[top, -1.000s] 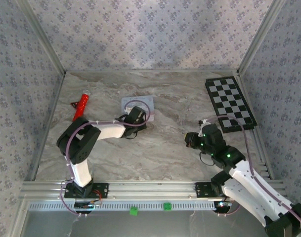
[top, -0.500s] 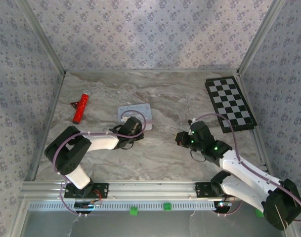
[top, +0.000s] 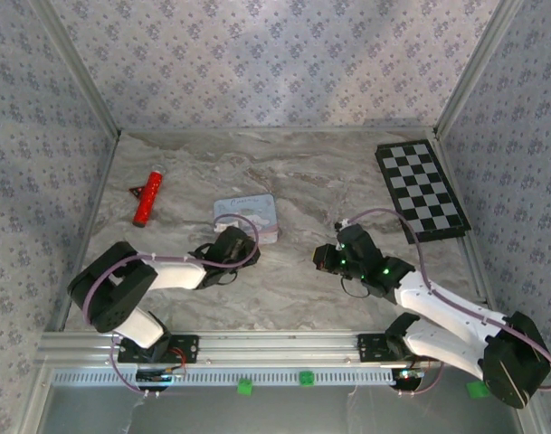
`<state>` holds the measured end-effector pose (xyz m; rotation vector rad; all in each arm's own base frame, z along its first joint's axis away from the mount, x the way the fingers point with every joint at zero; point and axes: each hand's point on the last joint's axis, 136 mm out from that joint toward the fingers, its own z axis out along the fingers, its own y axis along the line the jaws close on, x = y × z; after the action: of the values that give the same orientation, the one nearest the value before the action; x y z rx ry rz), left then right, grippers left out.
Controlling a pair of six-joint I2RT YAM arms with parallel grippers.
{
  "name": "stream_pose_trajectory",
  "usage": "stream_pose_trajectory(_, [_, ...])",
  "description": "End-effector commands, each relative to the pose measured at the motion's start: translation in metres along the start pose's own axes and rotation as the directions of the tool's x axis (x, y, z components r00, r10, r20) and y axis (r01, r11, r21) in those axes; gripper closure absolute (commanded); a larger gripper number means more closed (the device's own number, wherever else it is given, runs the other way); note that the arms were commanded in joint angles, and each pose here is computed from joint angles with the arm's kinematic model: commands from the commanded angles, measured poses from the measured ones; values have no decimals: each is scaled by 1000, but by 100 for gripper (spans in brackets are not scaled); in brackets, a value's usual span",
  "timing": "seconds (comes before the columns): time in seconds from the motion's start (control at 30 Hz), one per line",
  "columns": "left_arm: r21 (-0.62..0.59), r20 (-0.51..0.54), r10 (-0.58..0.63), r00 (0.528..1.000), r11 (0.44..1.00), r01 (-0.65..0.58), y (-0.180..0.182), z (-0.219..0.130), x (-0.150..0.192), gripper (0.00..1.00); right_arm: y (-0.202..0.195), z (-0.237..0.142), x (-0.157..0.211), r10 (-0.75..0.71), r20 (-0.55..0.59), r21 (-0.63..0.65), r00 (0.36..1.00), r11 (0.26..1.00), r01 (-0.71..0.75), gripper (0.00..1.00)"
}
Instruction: Unlock the padlock with the key
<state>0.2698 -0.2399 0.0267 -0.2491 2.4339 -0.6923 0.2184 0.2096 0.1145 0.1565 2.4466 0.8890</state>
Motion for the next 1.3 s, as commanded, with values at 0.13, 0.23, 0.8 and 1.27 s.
stream_pose_trajectory(0.13, [40, 39, 33, 999, 999, -35, 10, -9, 7, 72, 15, 0, -9, -10, 23, -14, 1000, 1000, 10, 100])
stream_pose_trajectory(0.23, [88, 43, 55, 998, 994, -59, 2, -8, 8, 72, 16, 1, -9, -12, 22, -14, 1000, 1000, 12, 100])
stream_pose_trajectory(0.8, [162, 58, 57, 997, 985, -66, -8, -18, 10, 84, 17, 4, -1, -8, 2, -15, 1000, 1000, 8, 100])
stream_pose_trajectory(1.27, [166, -82, 34, 996, 986, -20, -53, -46, -3, 85, 21, 29, 22, 53, -59, -60, 997, 997, -57, 100])
